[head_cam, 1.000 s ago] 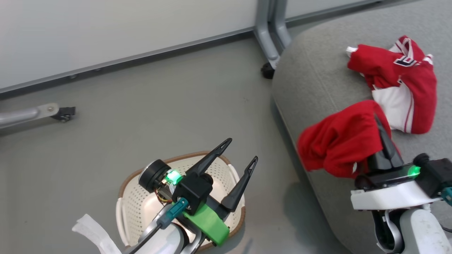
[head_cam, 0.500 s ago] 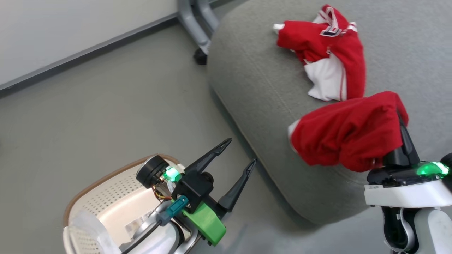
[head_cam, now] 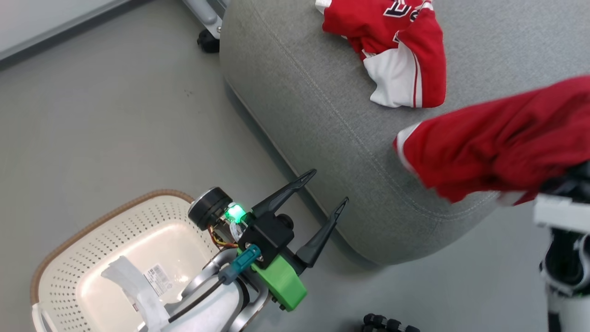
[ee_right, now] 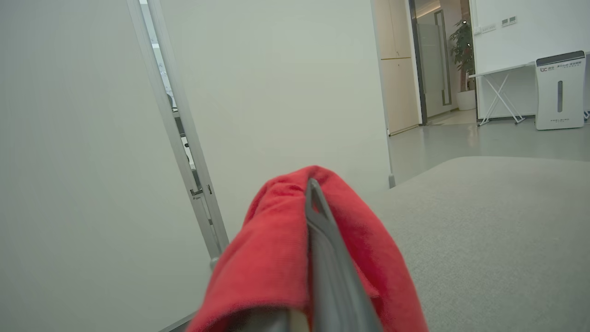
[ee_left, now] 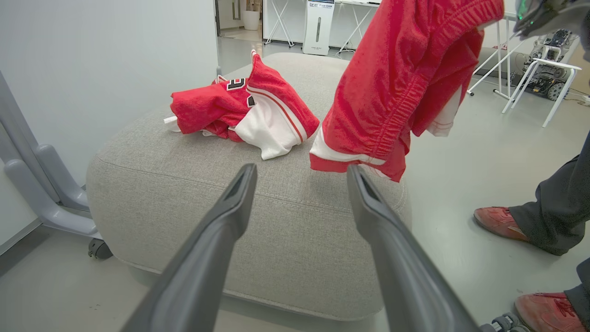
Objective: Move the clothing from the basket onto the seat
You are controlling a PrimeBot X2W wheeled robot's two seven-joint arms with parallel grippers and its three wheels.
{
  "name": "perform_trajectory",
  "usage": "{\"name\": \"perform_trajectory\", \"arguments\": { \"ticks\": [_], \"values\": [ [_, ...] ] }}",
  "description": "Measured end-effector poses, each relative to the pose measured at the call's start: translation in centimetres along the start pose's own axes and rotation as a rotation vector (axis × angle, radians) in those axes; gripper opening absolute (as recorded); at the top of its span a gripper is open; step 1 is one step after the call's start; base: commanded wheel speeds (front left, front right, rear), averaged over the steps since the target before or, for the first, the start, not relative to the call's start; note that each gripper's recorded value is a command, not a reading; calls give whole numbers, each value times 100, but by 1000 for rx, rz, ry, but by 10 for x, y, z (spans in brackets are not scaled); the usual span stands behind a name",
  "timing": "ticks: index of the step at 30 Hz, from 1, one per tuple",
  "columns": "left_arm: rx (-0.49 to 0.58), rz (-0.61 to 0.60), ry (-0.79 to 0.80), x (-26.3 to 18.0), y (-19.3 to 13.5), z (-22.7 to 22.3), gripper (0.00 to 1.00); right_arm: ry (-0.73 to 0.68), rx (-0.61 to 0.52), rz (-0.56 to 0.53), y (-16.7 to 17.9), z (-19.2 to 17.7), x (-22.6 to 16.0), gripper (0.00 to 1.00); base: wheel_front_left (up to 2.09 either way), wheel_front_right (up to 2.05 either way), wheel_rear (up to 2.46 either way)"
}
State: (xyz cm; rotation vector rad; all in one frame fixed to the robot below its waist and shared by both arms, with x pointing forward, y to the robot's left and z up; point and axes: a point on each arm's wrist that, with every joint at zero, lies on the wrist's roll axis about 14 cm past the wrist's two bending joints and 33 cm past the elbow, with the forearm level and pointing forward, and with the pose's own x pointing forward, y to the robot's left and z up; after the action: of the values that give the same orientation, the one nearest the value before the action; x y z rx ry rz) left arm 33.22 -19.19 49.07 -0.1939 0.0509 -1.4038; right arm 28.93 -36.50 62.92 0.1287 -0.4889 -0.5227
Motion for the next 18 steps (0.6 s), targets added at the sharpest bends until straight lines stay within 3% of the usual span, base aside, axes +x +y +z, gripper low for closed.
{"name": "perform_trajectory", "arguments": {
  "ticks": [6, 12, 15, 18],
  "values": [
    [-18, -20, 30, -3, 11, -15, 100, -235, 1, 22, 11, 45, 69, 0, 0, 0, 0],
    [-27, 13, 34, -13, 37, -29, 100, -363, 12, 13, 3, 63, 145, 0, 0, 0, 0],
    [-27, 47, 26, -19, 53, -33, 100, -356, 6, -7, 0, 49, 176, 0, 0, 0, 0],
    [-43, 93, 6, -26, 67, -35, 100, -264, -22, -33, -3, 6, 196, 0, 0, 0, 0]
  ]
}}
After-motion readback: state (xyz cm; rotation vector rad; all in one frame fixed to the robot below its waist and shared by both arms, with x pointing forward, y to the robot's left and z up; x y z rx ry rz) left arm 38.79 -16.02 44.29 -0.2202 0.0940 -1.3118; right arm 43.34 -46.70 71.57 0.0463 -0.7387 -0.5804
